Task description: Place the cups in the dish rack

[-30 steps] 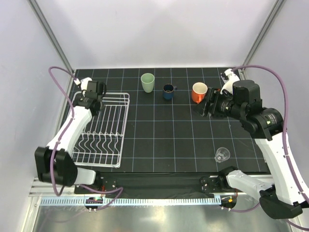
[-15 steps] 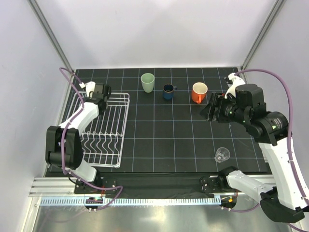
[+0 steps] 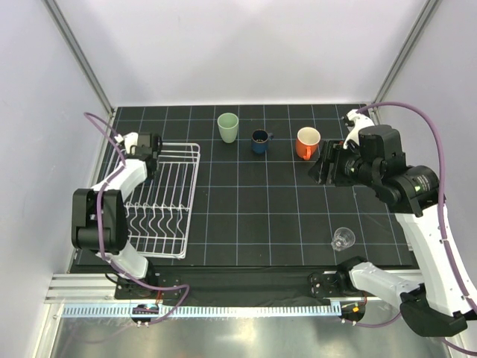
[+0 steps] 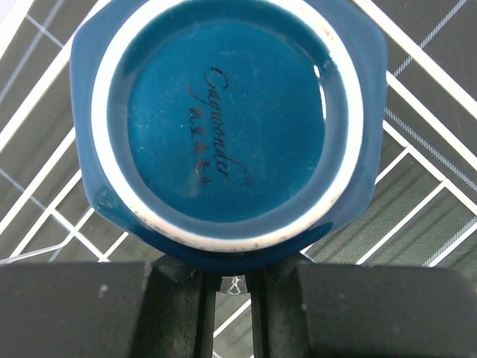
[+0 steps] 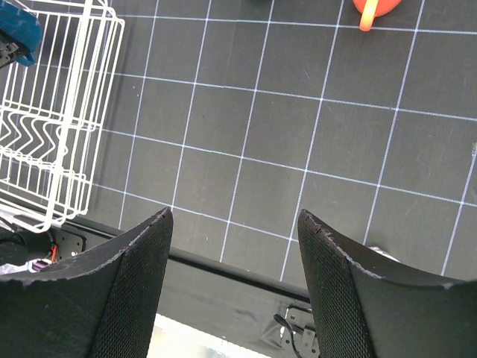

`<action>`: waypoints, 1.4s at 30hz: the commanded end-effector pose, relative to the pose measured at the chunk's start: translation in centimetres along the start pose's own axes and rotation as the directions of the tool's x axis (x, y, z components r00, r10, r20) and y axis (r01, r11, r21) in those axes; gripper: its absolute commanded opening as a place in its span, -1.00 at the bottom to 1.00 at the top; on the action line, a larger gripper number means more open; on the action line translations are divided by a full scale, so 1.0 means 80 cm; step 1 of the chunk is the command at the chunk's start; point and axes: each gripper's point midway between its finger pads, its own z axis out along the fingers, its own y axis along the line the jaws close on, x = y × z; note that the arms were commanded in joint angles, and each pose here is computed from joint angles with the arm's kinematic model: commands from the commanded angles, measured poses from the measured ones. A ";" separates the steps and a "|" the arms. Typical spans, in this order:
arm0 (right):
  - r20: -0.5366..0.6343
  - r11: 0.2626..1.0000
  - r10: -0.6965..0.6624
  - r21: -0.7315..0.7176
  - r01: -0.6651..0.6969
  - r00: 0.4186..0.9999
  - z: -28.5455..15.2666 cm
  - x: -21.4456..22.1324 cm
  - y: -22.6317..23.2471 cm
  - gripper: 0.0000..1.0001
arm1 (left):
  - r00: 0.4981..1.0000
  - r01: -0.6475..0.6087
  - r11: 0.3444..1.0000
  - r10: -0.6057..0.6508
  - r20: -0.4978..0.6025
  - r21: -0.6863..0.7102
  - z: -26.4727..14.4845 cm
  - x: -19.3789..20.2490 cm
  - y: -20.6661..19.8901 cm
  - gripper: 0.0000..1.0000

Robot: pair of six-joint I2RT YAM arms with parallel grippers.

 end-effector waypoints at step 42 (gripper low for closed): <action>-0.013 0.995 -0.017 -0.102 0.016 1.000 0.021 -0.002 0.021 0.39 | 0.960 0.275 0.934 -0.253 -0.120 0.227 -0.087 -0.014 -0.015 0.33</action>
